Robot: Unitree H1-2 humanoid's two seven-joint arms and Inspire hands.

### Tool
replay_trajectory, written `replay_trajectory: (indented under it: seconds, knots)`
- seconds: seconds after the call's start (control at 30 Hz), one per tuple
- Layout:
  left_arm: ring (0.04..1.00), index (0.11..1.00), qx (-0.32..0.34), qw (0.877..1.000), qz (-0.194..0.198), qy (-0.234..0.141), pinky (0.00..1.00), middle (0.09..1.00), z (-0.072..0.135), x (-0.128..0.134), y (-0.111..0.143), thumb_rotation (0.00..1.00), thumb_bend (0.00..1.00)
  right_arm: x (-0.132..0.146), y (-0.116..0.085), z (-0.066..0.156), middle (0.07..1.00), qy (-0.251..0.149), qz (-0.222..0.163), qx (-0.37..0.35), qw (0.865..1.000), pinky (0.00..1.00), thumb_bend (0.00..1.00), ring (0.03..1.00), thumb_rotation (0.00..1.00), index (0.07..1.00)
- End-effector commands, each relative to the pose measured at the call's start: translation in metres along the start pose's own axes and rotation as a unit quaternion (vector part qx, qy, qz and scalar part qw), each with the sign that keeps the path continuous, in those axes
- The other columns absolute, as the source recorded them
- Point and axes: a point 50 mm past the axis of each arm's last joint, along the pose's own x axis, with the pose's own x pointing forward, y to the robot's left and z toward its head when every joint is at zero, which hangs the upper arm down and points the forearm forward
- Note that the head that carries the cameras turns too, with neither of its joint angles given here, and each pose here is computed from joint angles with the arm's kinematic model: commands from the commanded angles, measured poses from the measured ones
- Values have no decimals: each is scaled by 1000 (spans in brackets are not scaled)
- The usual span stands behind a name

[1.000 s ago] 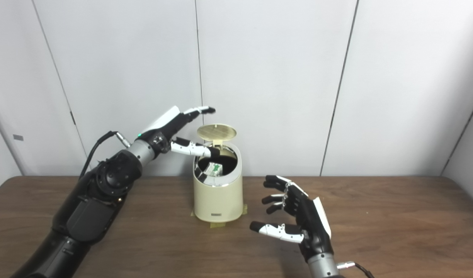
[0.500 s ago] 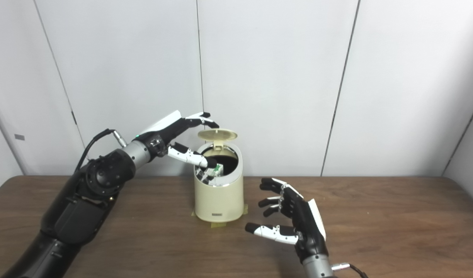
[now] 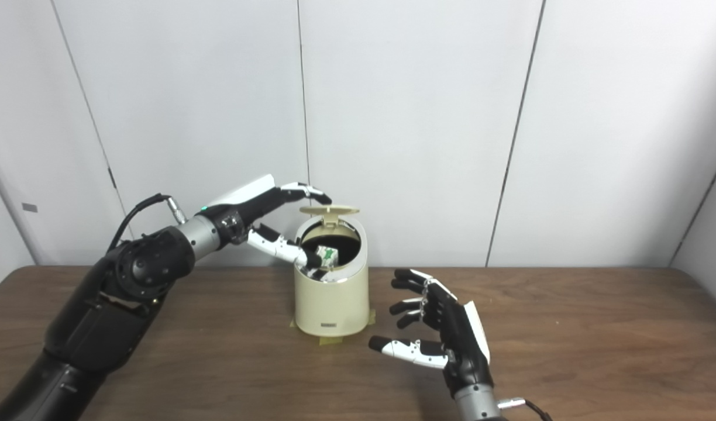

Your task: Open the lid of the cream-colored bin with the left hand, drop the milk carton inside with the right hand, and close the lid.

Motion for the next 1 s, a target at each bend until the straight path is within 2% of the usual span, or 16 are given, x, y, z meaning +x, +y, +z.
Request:
replay_trajectory:
  seconds: [0.0,0.1,0.23,0.33,0.47,0.6,0.73,0.8,0.97]
  knots:
    - [1000,859,32,999,18,-26,1000,915,11,-2,16,482,995,16,3,22,726,-43,-3,8,999,436,780,559,95,725]
    - [1000,856,43,999,7,-28,1000,903,9,-2,7,464,999,17,4,22,722,-42,-4,17,999,449,781,560,86,720]
    - [1000,850,72,997,-4,-28,1000,889,7,-3,-6,487,1000,17,4,23,724,-40,-7,24,999,437,789,551,85,718]
    - [1000,850,88,996,-11,-33,1000,873,7,-4,-12,482,1000,17,4,26,715,-34,-11,35,999,494,788,578,112,716]
    - [1000,851,107,993,-18,-39,1000,862,6,-4,-20,462,979,17,4,30,710,-28,-17,43,999,518,792,596,145,715]
    - [1000,838,89,995,-24,-37,1000,854,4,-5,-29,446,987,17,5,33,714,-20,-19,73,997,486,795,572,151,719]
    - [1000,817,105,993,-31,-48,1000,834,-1,-8,-40,438,980,18,5,34,707,-18,-21,84,996,439,810,544,192,720]
    - [1000,823,139,988,-39,-49,1000,831,-3,-10,-45,431,971,18,5,35,705,-17,-21,84,996,431,814,537,188,717]
    - [1000,829,243,967,-59,-42,1000,817,2,-13,-57,455,969,18,4,37,705,-17,-22,84,996,423,826,538,194,716]
